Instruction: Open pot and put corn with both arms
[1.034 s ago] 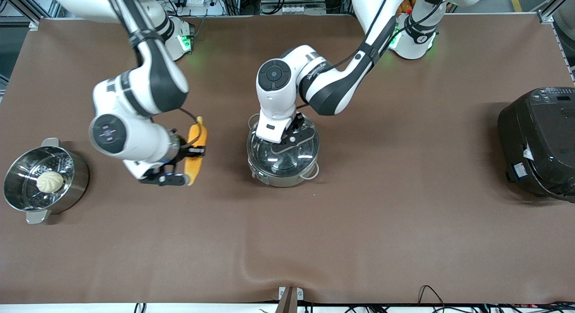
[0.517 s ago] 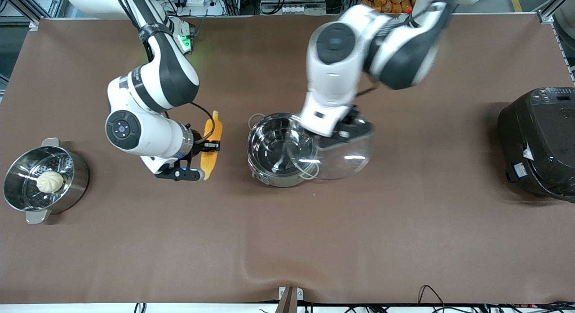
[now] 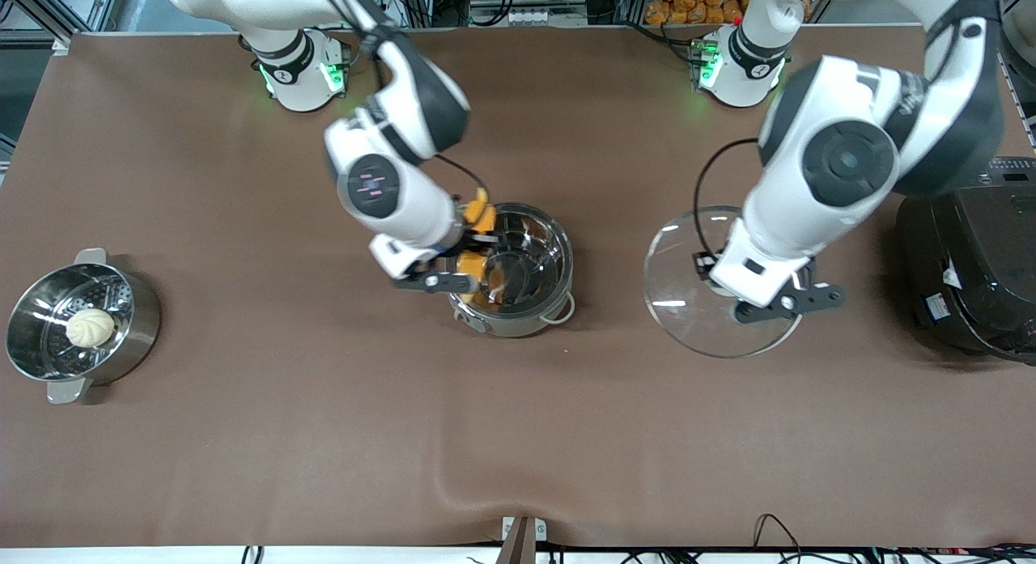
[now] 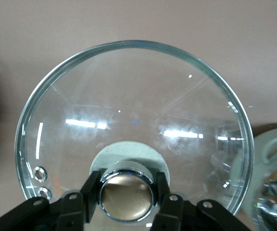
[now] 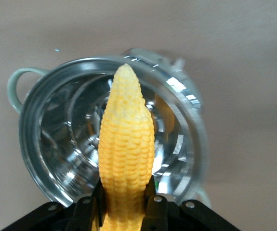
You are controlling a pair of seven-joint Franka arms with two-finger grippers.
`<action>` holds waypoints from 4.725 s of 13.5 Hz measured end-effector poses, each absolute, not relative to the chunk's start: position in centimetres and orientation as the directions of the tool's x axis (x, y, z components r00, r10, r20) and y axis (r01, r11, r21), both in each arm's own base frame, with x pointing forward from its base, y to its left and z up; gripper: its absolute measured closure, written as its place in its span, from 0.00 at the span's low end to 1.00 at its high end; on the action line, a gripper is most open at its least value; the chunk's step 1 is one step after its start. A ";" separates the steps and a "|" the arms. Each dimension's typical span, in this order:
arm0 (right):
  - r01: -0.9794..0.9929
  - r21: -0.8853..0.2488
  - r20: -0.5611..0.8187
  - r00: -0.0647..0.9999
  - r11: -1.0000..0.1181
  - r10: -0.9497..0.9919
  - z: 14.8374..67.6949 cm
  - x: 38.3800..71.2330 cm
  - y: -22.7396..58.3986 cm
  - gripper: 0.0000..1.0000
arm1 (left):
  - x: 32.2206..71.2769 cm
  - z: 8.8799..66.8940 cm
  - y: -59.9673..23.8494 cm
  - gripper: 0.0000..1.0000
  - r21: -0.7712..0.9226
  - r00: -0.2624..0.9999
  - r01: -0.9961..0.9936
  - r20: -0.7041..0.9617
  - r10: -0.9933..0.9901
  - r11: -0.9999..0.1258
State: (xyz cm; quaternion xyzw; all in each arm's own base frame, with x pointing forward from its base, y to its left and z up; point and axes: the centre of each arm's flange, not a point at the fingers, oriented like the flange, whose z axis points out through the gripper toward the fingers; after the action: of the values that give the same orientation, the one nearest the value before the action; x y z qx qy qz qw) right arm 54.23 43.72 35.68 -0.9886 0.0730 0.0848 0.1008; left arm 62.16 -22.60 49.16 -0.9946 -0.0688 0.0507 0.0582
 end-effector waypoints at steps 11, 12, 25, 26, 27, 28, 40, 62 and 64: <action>-0.214 -0.190 -0.149 0.971 -0.958 -0.188 33.9 55.3 45.1 0.04 | 60.9 36.7 -11.7 0.49 -0.084 0.991 0.097 -0.082 0.104 -0.992; -0.223 -0.200 -0.139 0.970 -0.954 -0.198 35.0 56.3 44.2 0.00 | 60.3 35.4 -11.7 0.49 -0.081 0.992 0.094 -0.077 0.100 -0.992; -0.259 -0.079 -0.051 0.965 -0.963 -0.256 54.5 61.5 8.2 0.00 | 57.4 29.2 -8.3 0.49 -0.070 0.984 0.141 -0.097 0.148 -0.987; -0.267 -0.076 -0.064 0.963 -0.961 -0.263 55.9 60.6 6.3 0.00 | 57.5 29.2 -8.4 0.49 -0.067 0.985 0.142 -0.089 0.147 -0.988; -0.258 -0.069 -0.062 0.965 -0.964 -0.254 57.3 59.8 4.4 0.00 | 57.5 29.2 -8.4 0.49 -0.065 0.986 0.142 -0.084 0.147 -0.988; -0.229 -0.054 -0.052 0.973 -0.972 -0.226 58.7 59.0 2.6 0.00 | 57.5 29.1 -8.3 0.49 -0.064 0.986 0.142 -0.083 0.147 -0.988; -0.132 -0.015 -0.040 0.990 -0.991 -0.132 64.2 55.5 -4.4 0.00 | 53.4 21.9 -4.4 0.44 0.014 0.992 0.122 -0.019 0.122 -0.992; -0.134 -0.014 -0.042 0.990 -0.991 -0.133 64.0 55.5 -4.2 0.00 | 56.4 64.6 -2.7 0.00 0.002 0.995 0.100 -0.030 0.100 -0.995; -0.134 -0.014 -0.042 0.990 -0.991 -0.133 64.0 55.5 -4.2 0.00 | 55.0 64.6 -3.0 0.00 0.010 0.994 0.096 -0.046 0.096 -0.995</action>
State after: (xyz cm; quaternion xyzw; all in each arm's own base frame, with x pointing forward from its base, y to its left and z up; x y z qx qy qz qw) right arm 55.49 -4.17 64.04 -0.9975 0.0671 0.0207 0.0082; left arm 55.01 -2.99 64.58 -0.9986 -0.0482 0.0227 -0.0062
